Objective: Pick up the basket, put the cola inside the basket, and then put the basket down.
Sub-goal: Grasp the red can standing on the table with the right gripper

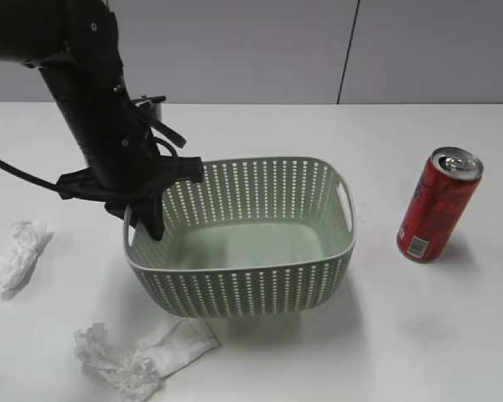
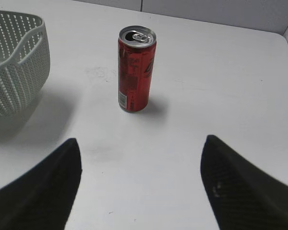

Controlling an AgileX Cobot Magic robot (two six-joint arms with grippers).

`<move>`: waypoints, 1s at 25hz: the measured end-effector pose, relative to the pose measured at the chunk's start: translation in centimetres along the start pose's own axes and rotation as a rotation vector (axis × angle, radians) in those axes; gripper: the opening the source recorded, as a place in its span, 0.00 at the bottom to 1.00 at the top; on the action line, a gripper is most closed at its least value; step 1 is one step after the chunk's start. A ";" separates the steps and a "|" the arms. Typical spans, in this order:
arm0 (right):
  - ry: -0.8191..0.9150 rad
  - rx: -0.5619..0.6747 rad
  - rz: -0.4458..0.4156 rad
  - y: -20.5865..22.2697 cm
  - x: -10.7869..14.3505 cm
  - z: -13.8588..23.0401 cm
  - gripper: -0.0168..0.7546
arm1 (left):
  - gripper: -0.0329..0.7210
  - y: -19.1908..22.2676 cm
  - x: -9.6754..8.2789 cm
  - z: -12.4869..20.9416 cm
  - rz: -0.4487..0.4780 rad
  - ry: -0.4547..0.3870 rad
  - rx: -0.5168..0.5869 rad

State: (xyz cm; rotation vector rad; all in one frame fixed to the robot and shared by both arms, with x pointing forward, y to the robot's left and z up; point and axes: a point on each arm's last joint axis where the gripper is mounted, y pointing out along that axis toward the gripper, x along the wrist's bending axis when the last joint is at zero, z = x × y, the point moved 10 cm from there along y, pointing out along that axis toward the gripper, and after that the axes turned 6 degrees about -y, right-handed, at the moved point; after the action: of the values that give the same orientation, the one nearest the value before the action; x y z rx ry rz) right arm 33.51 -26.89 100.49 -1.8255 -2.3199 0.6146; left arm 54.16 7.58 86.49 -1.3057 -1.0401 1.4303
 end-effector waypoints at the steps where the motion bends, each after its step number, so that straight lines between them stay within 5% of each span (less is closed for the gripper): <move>1: 0.002 0.011 -0.001 0.1 0.0 0.3 0.78 | 0.04 0.0 0.0 0.0 0.000 0.000 0.000; 17: 0.064 0.048 -0.047 1.2 0.3 -1.5 0.84 | 0.04 0.0 -0.1 -0.1 0.005 0.000 -0.007; 25: 0.160 0.271 -0.099 5.5 -1.0 -6.6 0.85 | 0.04 0.0 -0.1 -0.5 0.005 0.004 -0.024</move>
State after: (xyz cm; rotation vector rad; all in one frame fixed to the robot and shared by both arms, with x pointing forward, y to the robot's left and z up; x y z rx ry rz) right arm 41.00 -25.21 104.48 -1.5692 -2.0928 0.7018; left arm 54.63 7.49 86.48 -1.3288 -1.0556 1.4225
